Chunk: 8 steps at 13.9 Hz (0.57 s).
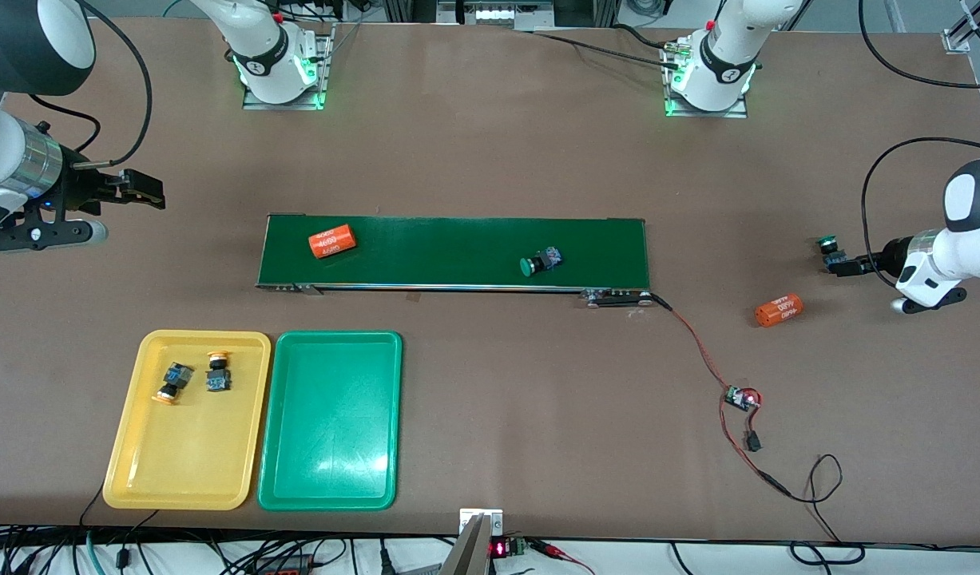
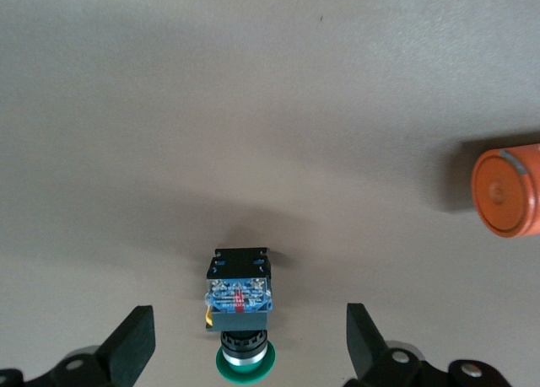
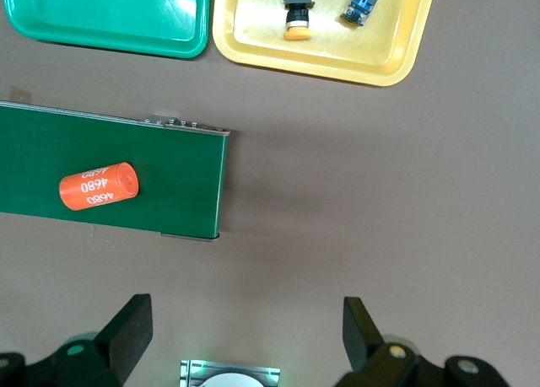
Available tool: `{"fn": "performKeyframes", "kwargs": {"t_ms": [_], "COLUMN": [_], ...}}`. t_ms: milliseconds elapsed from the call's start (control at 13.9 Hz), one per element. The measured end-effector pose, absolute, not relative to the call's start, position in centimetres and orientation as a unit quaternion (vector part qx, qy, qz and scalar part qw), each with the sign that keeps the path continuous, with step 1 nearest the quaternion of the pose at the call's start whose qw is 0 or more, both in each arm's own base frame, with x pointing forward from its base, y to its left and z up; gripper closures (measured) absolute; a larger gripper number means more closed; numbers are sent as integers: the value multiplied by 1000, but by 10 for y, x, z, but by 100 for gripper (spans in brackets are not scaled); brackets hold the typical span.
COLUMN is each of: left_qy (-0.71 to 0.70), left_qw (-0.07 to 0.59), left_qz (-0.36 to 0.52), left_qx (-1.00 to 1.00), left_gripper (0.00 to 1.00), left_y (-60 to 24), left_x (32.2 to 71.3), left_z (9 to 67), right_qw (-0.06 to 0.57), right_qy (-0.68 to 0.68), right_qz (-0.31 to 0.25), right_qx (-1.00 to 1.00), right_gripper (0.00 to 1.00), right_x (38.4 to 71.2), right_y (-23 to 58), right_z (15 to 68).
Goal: Sort buttons by color to trays
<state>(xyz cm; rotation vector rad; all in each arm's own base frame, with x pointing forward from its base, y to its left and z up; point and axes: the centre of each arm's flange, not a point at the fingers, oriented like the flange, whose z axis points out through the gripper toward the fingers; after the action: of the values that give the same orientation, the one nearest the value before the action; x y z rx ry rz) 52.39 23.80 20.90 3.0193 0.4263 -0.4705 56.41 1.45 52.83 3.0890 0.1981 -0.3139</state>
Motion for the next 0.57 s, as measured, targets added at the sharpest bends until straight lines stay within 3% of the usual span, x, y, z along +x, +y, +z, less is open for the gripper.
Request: {"fn": "performKeyframes", "kwargs": {"t_ms": [502,574], "left_qy": [132,130], "left_qw": [29,28], "left_qz": [-172,-174], "left_qx": [976,976], "left_gripper": [0,6], "left_y": [235,234], "left_x": [512,510], "left_z": [176,174], "right_qw": [-11,-9], "right_qy": [49,24], "right_qz": [-106,-107], "right_qx": [993,994], "right_gripper": [0,0], "right_x": [566,566], "right_y": [19,20], "right_z": [522,521]}}
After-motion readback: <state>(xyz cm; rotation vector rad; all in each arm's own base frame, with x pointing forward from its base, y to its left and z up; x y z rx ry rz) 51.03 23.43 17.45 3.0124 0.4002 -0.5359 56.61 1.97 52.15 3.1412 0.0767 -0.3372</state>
